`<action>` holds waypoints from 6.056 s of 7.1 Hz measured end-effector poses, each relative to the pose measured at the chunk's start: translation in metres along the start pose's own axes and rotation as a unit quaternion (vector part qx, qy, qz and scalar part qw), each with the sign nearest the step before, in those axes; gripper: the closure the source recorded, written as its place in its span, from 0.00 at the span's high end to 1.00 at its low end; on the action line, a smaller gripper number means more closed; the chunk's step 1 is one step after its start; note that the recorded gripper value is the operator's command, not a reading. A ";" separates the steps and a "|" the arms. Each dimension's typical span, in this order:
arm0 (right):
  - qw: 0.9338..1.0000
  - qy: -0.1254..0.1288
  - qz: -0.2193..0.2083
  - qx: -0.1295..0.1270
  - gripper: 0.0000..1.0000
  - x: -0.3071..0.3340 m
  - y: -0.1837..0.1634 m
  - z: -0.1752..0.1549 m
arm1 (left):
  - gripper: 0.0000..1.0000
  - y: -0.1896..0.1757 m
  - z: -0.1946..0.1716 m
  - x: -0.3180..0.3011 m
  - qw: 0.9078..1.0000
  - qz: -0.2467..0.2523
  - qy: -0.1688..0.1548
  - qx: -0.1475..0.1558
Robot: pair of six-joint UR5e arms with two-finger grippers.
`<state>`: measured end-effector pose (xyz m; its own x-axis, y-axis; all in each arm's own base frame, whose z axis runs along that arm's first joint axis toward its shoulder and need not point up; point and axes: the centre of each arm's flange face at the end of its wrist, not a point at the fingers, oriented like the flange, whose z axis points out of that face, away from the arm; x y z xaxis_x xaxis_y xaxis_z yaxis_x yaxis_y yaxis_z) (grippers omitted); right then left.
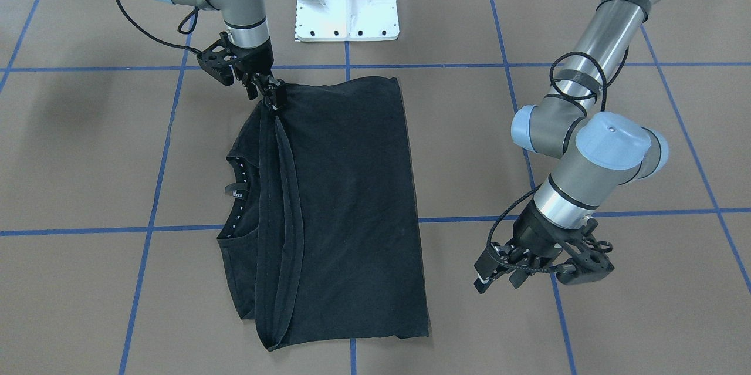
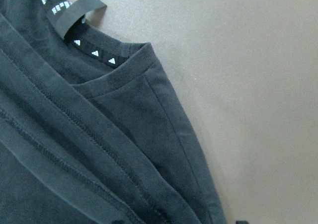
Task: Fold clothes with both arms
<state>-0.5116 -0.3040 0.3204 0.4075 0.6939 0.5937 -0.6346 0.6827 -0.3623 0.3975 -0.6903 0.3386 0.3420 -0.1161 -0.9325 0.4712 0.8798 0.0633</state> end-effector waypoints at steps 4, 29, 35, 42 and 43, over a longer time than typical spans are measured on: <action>0.998 -0.005 0.054 -0.009 0.92 0.005 0.004 0.003 | 0.84 0.000 0.000 -0.002 1.000 -0.001 -0.001 0.000; 0.996 -0.032 0.064 -0.046 0.00 0.022 0.002 -0.050 | 0.94 0.375 -0.099 0.020 0.961 -0.206 0.081 -0.165; 0.997 -0.030 0.063 -0.045 0.00 0.022 0.002 -0.047 | 0.76 0.430 -0.106 -0.001 0.959 -0.201 0.055 -0.191; 0.996 -0.031 0.063 -0.046 0.00 0.022 0.003 -0.049 | 0.63 0.435 -0.094 0.011 0.960 -0.200 0.044 -0.192; 0.996 -0.031 0.063 -0.046 0.00 0.022 0.003 -0.049 | 0.62 0.436 -0.092 0.010 0.960 -0.200 0.041 -0.191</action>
<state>-0.4720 -0.2755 0.2973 0.2844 0.7623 0.5814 -0.6142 0.6105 -0.5000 0.5312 -0.2656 0.3242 0.1229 -0.4569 -0.8810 0.2126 0.8792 -0.4264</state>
